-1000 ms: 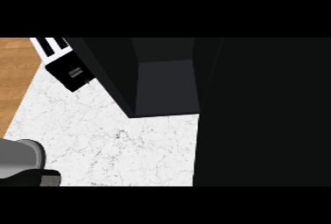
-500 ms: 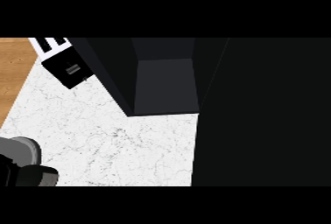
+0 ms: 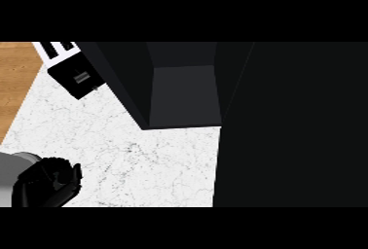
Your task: Pick up the wine, place it into the cabinet and close the cabinet
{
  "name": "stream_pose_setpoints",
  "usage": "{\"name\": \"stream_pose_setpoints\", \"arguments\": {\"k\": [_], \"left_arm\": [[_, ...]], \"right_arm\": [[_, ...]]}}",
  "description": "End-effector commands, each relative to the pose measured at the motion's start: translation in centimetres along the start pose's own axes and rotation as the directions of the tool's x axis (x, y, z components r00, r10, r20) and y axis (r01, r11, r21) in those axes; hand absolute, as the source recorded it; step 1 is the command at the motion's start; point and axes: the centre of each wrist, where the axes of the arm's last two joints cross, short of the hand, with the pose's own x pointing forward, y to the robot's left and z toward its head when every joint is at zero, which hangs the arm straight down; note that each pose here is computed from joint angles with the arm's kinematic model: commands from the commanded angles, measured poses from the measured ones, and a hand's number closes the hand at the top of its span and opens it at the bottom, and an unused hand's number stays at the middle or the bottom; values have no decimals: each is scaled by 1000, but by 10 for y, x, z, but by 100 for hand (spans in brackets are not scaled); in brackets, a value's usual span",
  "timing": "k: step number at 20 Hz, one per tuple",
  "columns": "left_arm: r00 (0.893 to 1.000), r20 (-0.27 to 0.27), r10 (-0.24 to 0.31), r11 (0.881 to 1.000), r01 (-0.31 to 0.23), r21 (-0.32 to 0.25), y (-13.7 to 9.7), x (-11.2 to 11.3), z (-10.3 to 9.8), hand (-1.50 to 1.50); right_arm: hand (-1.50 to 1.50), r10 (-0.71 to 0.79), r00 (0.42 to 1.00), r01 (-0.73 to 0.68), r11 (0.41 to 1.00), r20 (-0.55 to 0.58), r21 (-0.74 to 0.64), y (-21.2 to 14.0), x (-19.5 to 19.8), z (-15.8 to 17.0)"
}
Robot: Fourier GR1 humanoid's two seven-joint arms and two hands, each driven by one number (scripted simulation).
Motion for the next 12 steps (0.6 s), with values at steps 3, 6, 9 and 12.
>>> {"name": "stream_pose_setpoints", "arguments": {"k": [3,6,9,12], "left_arm": [[982,-80,169,950,-184,-251,-34,-24,9,150],[983,-73,166,933,-180,-312,-59,-22,2,150],[984,-90,153,920,-175,-351,-89,-13,1,150],[986,-60,156,925,-167,-342,-110,4,-2,150]], "right_arm": [[-150,-37,998,38,999,51,-9,-5,37,24],[-150,-21,999,22,1000,31,-18,-8,33,18],[-150,-23,1000,23,1000,22,-9,-12,40,23],[-150,-33,999,33,999,29,-32,-8,44,26]]}}
